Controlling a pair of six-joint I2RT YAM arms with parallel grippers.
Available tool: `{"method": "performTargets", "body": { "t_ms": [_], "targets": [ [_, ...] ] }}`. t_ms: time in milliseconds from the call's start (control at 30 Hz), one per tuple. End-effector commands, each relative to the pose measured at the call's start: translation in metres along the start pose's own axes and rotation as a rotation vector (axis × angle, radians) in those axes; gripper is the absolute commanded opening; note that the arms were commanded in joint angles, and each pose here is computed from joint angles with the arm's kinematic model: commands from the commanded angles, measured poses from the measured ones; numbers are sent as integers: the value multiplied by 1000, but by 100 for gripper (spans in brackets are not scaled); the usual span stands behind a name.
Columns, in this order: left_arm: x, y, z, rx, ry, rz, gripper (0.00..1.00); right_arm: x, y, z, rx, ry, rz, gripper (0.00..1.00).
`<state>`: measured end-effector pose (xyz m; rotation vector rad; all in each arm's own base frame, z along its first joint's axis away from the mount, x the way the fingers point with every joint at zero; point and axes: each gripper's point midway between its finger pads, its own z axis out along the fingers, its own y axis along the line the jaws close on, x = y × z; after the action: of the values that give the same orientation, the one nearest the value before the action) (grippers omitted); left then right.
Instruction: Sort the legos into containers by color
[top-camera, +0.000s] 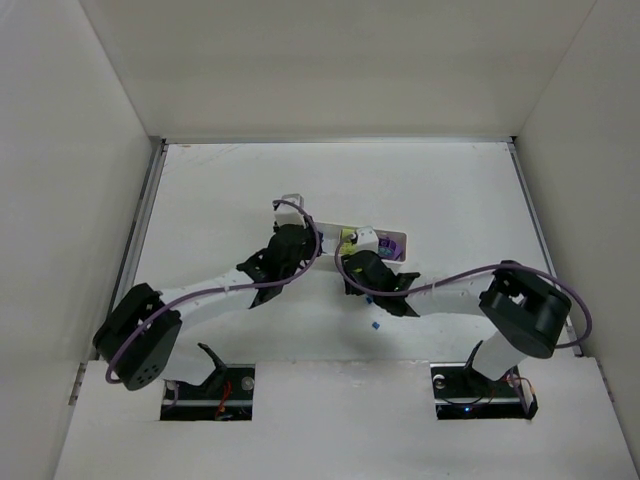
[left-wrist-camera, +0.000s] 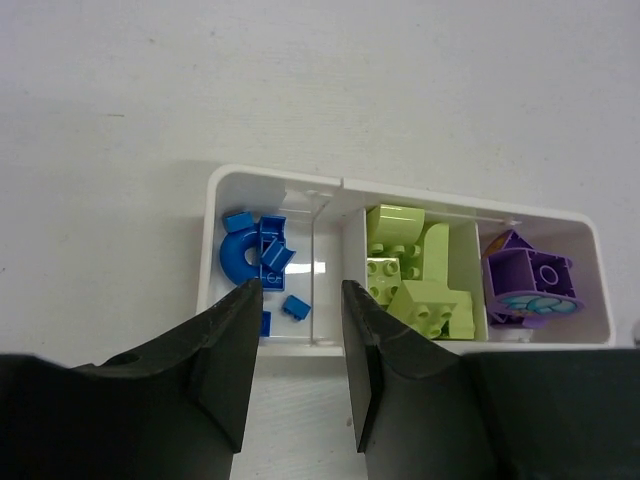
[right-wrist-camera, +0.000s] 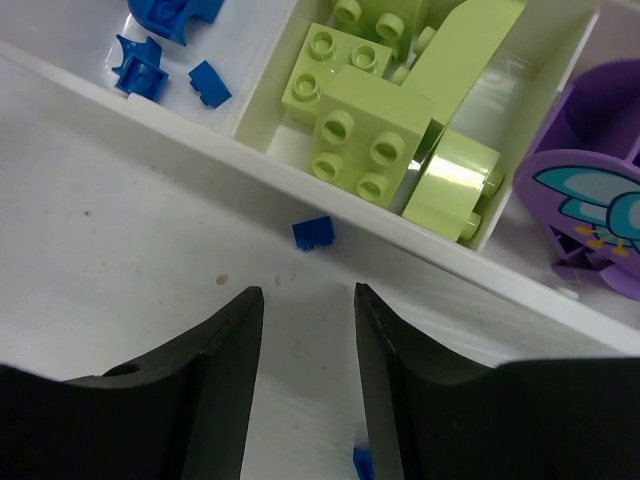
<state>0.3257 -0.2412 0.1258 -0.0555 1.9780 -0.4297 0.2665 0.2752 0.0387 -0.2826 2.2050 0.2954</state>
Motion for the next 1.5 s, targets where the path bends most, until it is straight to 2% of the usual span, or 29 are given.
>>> {"method": "performTargets", "body": {
  "t_ms": [0, 200, 467, 1033, 1200, 1333, 1467],
  "targets": [
    [-15, -2, -16, 26, -60, -27, 35, -19, 8, 8, 5, -62, 5, 48],
    [-16, 0, -30, 50, -78, -32, 35, -14, -2, 22, 89, -65, -22, 47],
    [-14, -3, -32, 67, -81, -34, 35, -10, 0, 30, 87, -74, -19, 43],
    [-8, 6, -30, 47, -73, -35, 35, -13, 7, 31, 30, -71, 10, 25],
    [-8, 9, -30, 41, -74, -36, 35, -34, 16, 0, -16, -117, 36, 24],
    [-14, 25, -30, 6, -94, -43, 35, -70, 32, -26, -86, -182, 72, 24],
    [-18, 42, -32, -27, -113, -73, 35, -102, 55, -22, -155, -214, 78, 24]
  ]
}}
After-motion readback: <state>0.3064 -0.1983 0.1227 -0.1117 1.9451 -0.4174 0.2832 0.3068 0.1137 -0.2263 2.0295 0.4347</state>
